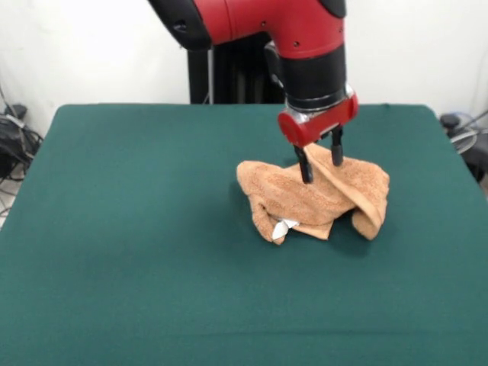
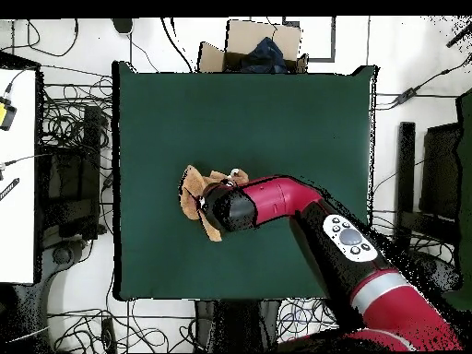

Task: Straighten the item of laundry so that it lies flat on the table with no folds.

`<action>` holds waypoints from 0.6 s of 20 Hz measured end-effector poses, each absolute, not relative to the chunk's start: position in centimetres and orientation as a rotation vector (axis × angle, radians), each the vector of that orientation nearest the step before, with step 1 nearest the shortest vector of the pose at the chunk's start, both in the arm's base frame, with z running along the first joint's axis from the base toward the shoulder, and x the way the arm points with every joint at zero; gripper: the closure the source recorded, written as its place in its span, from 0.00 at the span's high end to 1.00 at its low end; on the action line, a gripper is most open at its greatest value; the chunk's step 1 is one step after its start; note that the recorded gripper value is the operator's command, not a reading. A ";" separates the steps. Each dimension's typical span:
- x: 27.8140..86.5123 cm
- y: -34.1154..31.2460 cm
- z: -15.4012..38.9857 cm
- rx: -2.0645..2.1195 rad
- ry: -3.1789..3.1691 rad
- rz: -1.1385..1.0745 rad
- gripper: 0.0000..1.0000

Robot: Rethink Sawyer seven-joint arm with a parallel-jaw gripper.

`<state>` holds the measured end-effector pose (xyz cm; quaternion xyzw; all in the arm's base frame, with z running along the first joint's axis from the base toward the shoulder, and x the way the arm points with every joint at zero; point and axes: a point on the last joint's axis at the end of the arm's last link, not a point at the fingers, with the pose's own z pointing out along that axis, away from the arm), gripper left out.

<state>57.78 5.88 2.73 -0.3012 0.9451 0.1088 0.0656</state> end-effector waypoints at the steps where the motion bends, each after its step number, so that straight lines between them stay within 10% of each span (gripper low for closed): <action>1: 57.7 5.9 2.6 -0.910 2.852 0.331 1.00; 12: 55.5 6.5 -0.3 -0.998 2.851 0.358 1.00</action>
